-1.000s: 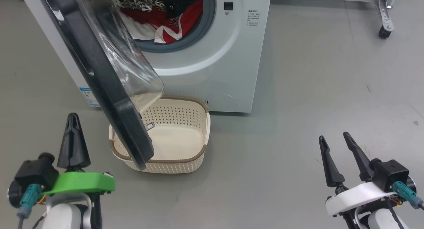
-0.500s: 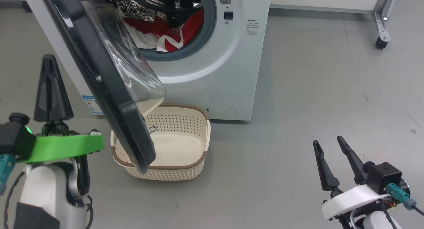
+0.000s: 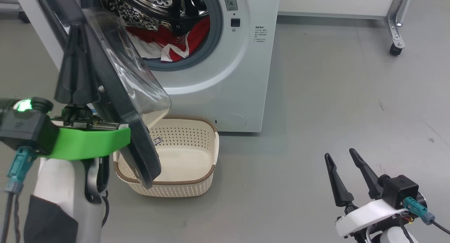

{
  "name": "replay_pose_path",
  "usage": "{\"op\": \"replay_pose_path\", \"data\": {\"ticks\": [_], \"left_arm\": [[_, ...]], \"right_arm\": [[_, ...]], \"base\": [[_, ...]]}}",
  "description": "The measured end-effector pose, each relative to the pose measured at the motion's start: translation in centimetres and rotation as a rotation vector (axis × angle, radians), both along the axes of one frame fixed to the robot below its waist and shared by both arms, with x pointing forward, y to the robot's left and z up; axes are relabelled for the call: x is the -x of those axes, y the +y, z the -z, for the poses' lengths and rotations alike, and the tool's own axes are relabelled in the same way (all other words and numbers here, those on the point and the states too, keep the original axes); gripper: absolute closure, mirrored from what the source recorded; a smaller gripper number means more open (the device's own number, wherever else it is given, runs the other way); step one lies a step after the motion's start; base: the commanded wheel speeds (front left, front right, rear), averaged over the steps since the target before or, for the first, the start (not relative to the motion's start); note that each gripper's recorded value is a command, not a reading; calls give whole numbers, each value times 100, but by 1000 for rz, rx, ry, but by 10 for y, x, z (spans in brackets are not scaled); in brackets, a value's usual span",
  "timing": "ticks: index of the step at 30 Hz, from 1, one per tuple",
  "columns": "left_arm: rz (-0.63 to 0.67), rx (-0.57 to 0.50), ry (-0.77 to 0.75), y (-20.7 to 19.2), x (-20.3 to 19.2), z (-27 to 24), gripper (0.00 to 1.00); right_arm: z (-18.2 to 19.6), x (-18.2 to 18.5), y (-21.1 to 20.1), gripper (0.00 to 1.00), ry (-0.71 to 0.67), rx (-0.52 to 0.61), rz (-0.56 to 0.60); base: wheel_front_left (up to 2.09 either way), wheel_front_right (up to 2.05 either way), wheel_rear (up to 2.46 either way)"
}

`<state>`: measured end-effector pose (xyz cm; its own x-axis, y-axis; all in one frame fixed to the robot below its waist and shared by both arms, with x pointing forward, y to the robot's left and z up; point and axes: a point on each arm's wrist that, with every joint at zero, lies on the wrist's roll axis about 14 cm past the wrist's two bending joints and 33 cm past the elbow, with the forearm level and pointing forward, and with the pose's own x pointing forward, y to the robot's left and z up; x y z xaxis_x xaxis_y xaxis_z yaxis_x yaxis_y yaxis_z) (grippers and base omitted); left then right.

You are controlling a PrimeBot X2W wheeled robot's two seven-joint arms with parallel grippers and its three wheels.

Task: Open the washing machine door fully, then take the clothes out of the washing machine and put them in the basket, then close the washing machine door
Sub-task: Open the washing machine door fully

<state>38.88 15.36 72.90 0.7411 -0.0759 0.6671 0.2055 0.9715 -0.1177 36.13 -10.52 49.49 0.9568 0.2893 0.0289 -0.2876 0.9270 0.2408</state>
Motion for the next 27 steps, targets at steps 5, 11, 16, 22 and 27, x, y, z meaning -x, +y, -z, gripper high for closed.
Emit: {"op": "replay_pose_path", "data": {"ticks": [5,11,16,22,27], "left_arm": [[56,-39,43,-21,-5,10,100],[127,-88,177,-48,-12,46,100],[189,-119,333,-67,-15,90,100],[242,-120,489,-80,-15,133,100],[261,-123,578,-85,-15,158,100]], "right_arm": [[0,1,-5,0,-1,0,16],[1,3,-9,0,1,4,31],[1,3,-12,0,3,1,40],[5,3,-15,0,14,0,52],[6,3,-18,0,16,0,60]], "base": [[0,0,0],[0,0,0],[0,0,0],[0,0,0],[0,0,0]]}}
